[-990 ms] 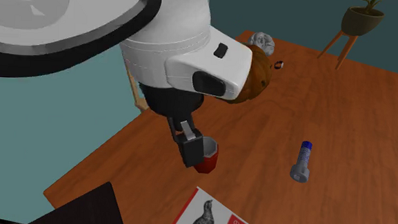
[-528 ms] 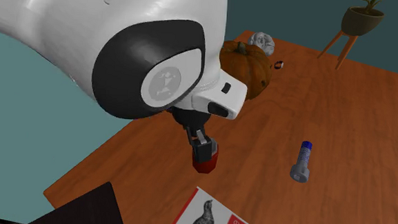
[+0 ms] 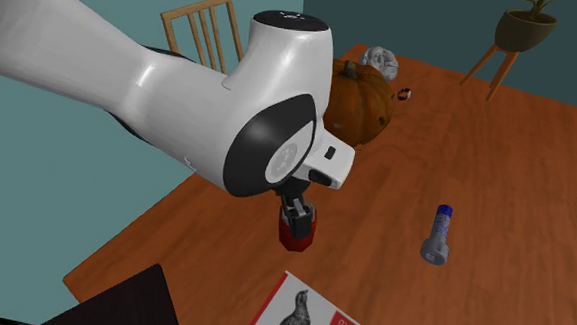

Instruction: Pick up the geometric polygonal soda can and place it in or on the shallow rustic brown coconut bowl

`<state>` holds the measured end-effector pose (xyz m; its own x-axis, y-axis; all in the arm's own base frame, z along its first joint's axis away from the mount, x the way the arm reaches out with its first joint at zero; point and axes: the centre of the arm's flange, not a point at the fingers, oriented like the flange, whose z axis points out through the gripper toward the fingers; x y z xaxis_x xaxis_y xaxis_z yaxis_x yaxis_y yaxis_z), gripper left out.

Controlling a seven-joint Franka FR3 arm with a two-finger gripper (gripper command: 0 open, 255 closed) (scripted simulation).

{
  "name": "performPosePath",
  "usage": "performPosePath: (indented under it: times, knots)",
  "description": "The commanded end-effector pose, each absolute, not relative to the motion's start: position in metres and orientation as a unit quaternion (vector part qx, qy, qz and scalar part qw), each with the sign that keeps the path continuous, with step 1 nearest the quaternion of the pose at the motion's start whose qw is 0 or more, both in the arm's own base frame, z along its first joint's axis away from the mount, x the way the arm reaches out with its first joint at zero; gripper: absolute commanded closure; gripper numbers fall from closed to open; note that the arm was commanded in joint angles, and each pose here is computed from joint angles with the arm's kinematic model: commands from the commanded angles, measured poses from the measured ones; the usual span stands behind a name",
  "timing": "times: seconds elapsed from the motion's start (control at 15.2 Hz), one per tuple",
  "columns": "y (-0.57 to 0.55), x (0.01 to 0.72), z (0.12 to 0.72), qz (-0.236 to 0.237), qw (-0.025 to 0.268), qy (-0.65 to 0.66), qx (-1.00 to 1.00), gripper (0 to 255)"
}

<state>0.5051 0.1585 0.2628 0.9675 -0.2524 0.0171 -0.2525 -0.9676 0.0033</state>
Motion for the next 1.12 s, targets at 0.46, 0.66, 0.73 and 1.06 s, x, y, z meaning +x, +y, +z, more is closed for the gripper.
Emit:
performPosePath:
  times: [0.46,0.66,0.73,1.06]
  knots:
    - [0.158,0.505,0.240,0.009,0.003,-0.127,0.992,0]
    - [0.158,0.505,0.240,0.008,0.003,-0.127,0.992,0]
    - [0.158,0.505,0.240,0.008,0.003,-0.127,0.992,255]
    - [0.158,0.505,0.240,0.008,0.003,-0.127,0.992,255]
